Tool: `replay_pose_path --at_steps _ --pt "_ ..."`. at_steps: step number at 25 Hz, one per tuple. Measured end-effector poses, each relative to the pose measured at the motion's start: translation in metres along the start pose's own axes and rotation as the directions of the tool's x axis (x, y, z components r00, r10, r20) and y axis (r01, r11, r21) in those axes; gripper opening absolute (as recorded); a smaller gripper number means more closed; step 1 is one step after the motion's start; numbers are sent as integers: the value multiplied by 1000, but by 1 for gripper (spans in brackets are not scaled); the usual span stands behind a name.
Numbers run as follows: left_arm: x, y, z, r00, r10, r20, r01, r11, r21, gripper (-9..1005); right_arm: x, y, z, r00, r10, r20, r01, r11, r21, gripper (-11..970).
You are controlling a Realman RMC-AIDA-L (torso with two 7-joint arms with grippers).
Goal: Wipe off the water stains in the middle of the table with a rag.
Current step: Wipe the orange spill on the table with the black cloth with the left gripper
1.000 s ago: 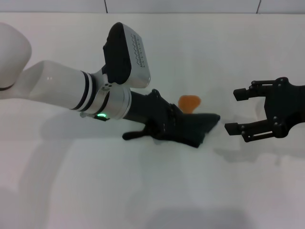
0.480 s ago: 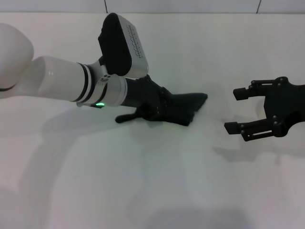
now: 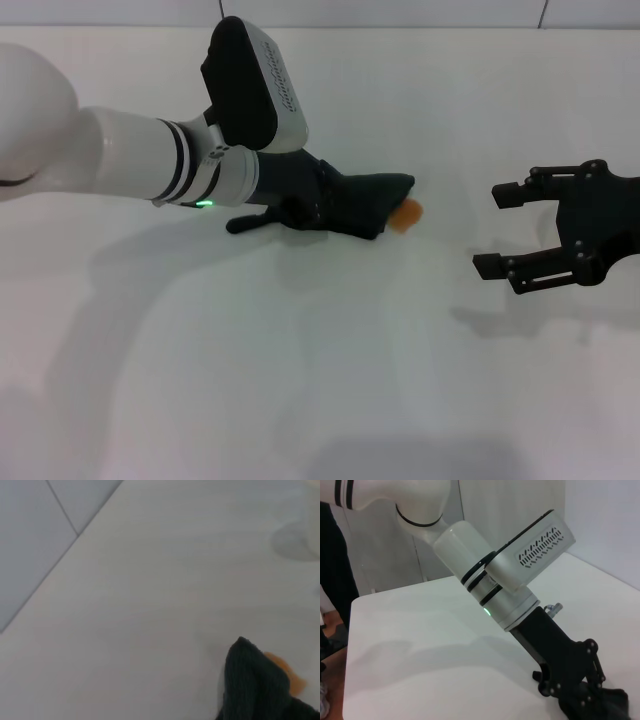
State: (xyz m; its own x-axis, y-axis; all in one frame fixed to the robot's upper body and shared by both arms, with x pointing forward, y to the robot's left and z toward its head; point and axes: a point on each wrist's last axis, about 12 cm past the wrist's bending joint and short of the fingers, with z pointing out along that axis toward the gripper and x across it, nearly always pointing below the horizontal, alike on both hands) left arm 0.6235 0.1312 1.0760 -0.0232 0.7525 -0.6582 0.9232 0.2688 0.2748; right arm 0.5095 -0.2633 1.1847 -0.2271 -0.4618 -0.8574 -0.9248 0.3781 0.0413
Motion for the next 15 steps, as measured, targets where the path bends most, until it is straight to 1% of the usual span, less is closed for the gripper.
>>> replay_pose_path --at_steps 5,10,15 --pt "-4 0 2 1000 9 5 -9 1000 -5 68 0 0 0 1000 2 0 -2 1000 1 841" --pt "-8 -2 4 999 39 21 -38 999 -7 68 0 0 0 1000 -1 0 1 1000 1 841" --pt "-14 -9 8 995 89 45 -90 996 16 68 -2 1 0 1000 -3 7 3 1000 -2 841"
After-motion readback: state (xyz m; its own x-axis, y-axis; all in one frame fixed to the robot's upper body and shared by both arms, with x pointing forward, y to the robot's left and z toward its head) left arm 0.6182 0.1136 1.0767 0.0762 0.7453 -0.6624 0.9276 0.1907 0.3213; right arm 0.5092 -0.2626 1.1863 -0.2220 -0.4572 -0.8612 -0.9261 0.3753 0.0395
